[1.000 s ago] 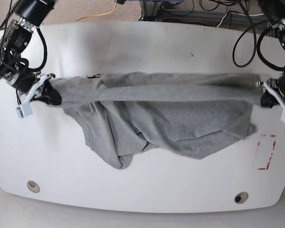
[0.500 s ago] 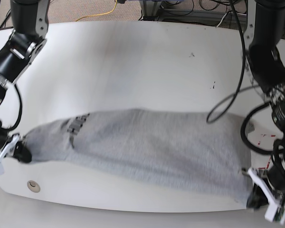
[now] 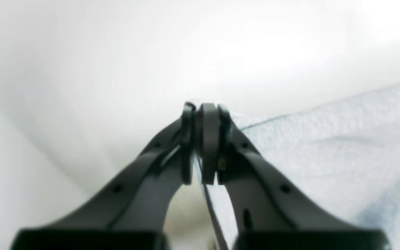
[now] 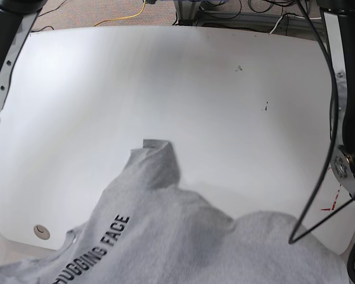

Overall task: Layout the t-shirt on the table in an organized manner, then fold the t-shirt properly
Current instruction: 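Swing the t-shirt up and forward with both grippers, then lay the t-shirt down flat, dragging the held edge with both grippers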

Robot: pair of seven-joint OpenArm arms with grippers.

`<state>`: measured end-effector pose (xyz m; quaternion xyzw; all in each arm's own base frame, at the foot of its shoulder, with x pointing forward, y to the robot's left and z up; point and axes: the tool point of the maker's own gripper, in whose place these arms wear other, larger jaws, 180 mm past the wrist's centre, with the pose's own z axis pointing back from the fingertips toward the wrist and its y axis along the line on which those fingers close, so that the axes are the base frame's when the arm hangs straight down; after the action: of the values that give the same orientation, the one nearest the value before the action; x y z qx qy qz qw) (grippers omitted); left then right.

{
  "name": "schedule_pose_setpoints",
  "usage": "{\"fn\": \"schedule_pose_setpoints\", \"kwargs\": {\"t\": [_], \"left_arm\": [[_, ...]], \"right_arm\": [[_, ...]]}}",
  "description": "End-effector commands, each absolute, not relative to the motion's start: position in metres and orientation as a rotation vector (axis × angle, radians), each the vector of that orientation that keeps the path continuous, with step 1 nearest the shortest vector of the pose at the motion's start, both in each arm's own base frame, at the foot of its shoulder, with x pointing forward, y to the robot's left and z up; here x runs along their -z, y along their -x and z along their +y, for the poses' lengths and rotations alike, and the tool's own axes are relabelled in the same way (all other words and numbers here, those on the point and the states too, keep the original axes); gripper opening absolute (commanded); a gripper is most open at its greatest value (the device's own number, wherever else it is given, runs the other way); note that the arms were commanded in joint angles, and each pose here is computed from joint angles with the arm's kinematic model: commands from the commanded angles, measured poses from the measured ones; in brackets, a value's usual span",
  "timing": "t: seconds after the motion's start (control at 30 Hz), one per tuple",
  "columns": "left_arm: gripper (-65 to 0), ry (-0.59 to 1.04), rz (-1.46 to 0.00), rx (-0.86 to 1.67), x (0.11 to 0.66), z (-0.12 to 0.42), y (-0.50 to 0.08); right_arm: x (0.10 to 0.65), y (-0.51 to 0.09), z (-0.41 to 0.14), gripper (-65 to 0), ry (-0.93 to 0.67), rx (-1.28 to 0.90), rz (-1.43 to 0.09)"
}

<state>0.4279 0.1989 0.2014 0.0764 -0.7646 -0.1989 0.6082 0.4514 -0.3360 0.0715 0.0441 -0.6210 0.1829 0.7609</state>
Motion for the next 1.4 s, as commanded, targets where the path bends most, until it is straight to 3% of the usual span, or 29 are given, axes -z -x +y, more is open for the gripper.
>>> {"fn": "schedule_pose_setpoints", "kwargs": {"t": [0.0, 0.17, 0.47, 0.93, 1.37], "left_arm": [[-64.4, -0.177, -1.851, 0.444, -0.235, 0.203, -0.418], [-64.4, -0.169, -1.842, 0.445, -0.233, 0.203, -0.42], [-64.4, -0.07, -1.703, 0.469, -0.15, 0.199, -0.444], [-64.4, 0.009, -1.362, 0.383, 0.036, 0.228, -0.428], [-64.4, 0.146, -0.935, 0.155, 0.233, 0.276, -0.329]], "right_arm": [[-0.109, -0.44, -0.344, -65.0, -0.032, -0.405, -1.422], [-0.106, -0.432, -0.349, -65.0, -0.05, -0.411, -1.422], [-0.019, -0.424, -0.367, -65.0, -0.157, -0.354, -1.281], [0.136, -0.351, -0.365, -65.0, -0.263, -0.279, -1.054], [0.277, -0.239, -0.299, -65.0, -0.399, -0.195, -0.789]]}}
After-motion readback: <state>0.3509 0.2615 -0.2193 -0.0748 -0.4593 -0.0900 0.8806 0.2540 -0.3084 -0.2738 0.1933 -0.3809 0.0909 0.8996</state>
